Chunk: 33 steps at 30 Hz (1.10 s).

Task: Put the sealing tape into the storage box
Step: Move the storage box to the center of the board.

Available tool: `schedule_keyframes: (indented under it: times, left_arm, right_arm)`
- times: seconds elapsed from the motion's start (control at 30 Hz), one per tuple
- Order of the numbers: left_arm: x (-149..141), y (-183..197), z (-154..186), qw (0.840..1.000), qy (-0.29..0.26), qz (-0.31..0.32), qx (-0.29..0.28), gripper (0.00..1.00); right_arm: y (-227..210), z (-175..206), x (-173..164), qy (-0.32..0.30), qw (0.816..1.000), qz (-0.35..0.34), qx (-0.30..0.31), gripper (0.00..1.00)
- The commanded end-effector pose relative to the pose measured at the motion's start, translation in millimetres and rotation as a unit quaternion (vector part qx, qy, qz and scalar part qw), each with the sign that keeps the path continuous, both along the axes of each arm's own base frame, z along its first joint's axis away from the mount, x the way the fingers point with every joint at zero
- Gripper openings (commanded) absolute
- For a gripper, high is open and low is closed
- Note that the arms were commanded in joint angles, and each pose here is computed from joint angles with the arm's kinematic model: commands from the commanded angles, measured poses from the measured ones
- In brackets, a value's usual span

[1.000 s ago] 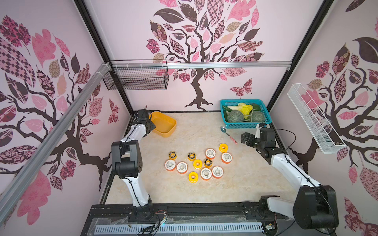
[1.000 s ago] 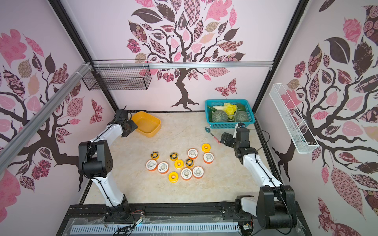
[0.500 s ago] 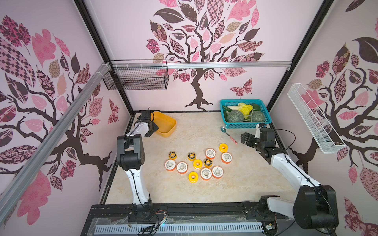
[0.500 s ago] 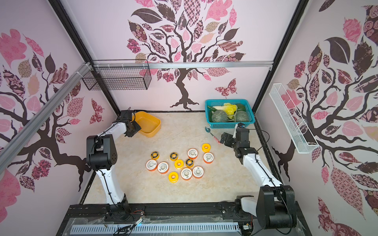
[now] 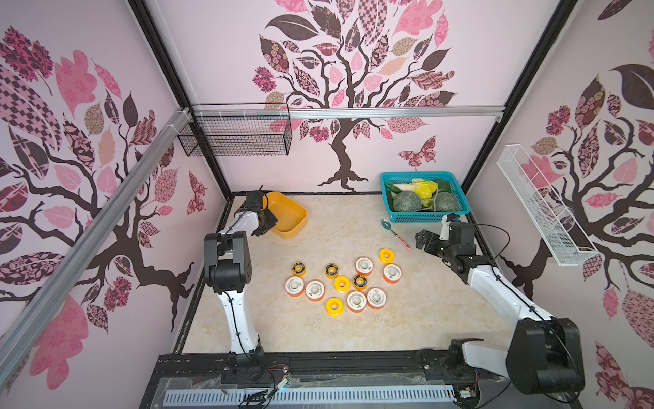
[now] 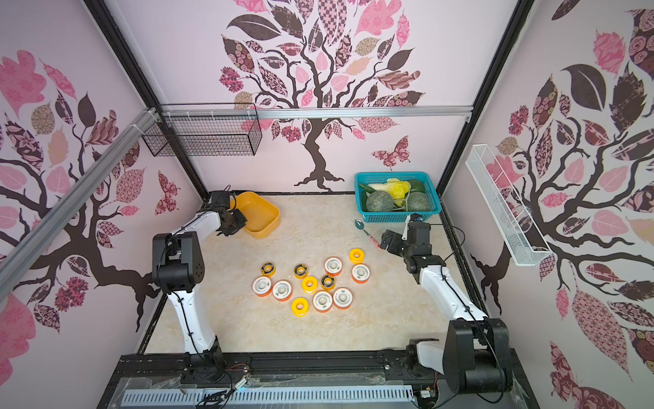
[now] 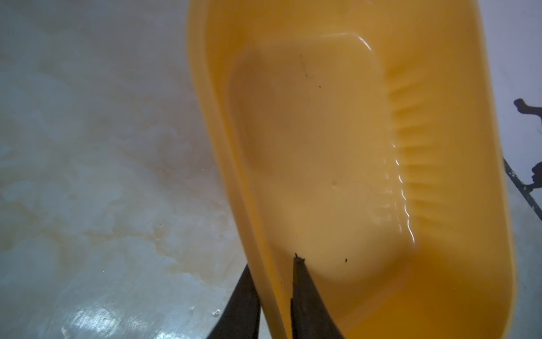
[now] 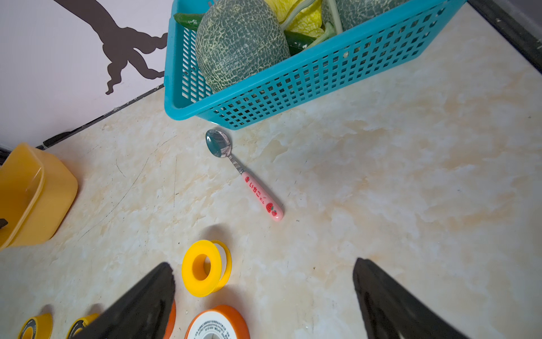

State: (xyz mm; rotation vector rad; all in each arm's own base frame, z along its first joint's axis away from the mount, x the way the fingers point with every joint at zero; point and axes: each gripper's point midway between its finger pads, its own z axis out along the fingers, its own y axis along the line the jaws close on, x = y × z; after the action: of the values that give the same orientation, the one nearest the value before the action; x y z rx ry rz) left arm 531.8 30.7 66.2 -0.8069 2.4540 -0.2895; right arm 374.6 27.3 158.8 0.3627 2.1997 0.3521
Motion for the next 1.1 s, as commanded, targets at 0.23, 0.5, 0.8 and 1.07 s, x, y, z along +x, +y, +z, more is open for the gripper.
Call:
schedule_keyframes:
  times: [0.23,0.5,0.8,1.07]
  left_arm:
    - [3.5,-52.6,-1.6,0.994,0.012,-0.107,0.003,0.14]
    - [4.3,-104.4,0.5,0.983,0.007,-0.185,0.004,0.15]
    - [0.3,-147.5,-7.2,0.974,0.014,-0.224,-0.031,0.15]
    - [-11.5,-196.3,-10.0,0.957,0.021,-0.288,-0.028,0.16]
  right_arm:
    - [4.6,9.9,7.0,-0.007,1.000,0.007,0.006,0.99]
    - [7.7,10.0,7.0,-0.006,1.000,0.015,0.011,0.99]
    - [17.4,10.4,7.2,0.000,0.999,0.042,0.023,0.99]
    - [24.2,8.4,6.3,0.009,0.998,0.061,0.031,0.99]
